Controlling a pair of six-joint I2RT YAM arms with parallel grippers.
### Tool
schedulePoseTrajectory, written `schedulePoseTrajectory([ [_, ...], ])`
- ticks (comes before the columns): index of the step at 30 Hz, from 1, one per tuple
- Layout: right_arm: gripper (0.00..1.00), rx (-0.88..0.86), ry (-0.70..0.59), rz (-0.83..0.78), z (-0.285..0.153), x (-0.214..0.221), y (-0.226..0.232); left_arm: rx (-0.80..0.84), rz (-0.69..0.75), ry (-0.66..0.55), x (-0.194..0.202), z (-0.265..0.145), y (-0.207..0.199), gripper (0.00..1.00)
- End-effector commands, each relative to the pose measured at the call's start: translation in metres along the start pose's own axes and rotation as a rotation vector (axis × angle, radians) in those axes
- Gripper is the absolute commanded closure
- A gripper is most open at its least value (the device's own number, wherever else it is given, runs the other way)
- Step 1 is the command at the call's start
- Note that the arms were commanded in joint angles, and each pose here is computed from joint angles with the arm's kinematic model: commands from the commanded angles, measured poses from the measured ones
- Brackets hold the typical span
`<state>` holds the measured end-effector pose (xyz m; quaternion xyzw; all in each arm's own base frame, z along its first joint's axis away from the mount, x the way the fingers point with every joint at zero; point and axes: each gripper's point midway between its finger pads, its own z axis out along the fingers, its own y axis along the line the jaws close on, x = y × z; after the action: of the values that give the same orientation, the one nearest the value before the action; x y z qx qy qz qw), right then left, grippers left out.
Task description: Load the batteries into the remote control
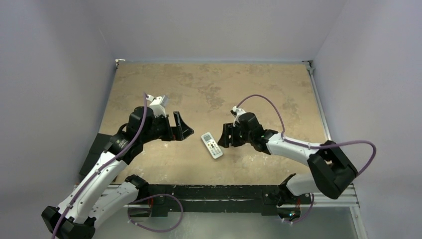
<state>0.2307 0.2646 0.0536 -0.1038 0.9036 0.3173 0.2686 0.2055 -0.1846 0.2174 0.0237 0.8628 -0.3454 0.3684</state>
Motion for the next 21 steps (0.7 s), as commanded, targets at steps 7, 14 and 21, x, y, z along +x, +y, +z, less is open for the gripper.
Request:
schedulePoseTrajectory([
  [7, 0.24, 0.13, -0.276, -0.133, -0.069, -0.073, 0.007, -0.12, 0.057, -0.105, -0.021, -0.003, 0.021, 0.01],
  [14, 0.15, 0.127, -0.422, -0.161, -0.111, -0.1, 0.02, -0.197, 0.094, -0.16, -0.034, -0.008, 0.033, 0.01],
  [21, 0.11, 0.081, -0.52, -0.175, -0.144, -0.11, 0.034, -0.241, 0.143, -0.182, -0.044, -0.017, 0.037, 0.01],
])
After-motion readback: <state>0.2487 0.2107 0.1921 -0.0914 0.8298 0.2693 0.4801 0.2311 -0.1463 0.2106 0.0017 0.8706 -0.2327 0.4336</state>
